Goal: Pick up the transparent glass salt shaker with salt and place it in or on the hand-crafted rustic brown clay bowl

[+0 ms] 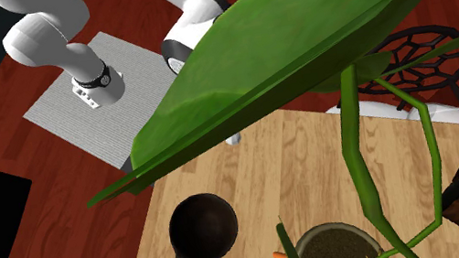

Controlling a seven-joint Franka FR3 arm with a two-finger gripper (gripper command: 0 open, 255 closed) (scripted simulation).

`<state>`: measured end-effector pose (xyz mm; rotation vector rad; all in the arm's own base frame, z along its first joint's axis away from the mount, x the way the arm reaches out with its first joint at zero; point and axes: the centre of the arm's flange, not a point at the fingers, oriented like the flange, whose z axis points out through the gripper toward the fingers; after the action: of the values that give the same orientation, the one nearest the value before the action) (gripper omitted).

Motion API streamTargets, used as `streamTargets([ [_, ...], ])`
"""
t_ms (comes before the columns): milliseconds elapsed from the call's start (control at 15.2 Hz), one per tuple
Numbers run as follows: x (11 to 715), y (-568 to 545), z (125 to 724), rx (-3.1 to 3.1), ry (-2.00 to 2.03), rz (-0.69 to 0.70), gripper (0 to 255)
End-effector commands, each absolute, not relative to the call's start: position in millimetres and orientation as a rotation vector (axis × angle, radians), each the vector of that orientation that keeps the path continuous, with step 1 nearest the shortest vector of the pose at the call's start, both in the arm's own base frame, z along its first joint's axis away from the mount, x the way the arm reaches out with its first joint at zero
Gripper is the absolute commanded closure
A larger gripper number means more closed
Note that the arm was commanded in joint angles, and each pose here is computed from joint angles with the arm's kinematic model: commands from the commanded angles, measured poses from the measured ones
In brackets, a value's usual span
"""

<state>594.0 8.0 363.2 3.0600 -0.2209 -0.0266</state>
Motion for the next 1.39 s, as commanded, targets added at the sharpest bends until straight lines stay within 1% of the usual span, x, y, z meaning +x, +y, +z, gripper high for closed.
streamTargets([
  [0, 594, 8, 362, 3.060, -0.221, -0.029, 255],
  [1320, 594, 8, 463, 3.060, -0.221, -0.029, 255],
])
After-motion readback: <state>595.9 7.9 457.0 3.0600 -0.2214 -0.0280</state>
